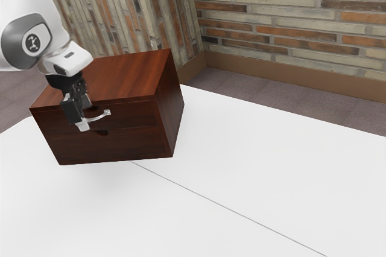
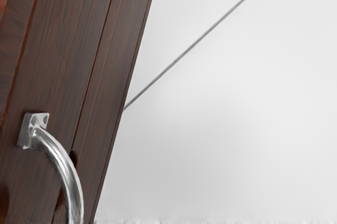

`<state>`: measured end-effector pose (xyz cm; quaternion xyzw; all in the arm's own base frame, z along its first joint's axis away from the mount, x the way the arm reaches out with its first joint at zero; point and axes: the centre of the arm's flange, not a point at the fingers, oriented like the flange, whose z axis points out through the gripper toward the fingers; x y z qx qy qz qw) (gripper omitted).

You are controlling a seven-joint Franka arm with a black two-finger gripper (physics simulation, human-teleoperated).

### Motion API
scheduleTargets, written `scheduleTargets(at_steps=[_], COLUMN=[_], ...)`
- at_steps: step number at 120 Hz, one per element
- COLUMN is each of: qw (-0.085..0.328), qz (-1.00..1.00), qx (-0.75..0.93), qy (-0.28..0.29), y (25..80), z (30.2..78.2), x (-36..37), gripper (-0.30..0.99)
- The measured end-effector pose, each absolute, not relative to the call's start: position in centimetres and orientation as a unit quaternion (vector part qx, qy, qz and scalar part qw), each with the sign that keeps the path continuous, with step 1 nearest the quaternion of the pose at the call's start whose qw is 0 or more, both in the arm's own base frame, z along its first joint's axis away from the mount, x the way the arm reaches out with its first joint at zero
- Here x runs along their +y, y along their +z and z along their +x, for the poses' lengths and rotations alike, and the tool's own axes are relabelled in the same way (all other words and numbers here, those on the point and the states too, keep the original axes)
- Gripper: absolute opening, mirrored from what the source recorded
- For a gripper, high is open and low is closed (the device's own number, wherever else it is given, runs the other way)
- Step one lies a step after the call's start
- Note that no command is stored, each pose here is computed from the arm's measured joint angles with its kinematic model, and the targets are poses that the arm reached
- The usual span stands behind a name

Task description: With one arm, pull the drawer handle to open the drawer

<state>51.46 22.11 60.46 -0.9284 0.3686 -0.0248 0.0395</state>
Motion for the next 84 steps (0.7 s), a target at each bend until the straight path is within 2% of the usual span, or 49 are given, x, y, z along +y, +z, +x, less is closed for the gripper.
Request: scheduleTargets(at_steps=[39,84], qw=[0.061,0.085], qz=[-0.889,-0.865], qx=[0.453,0.493], qy=[-0.033,-0.045], y=[58.2,58.2], z=[51.2,50.8], x=[20.1,21.6], gripper=[0.69,0.69])
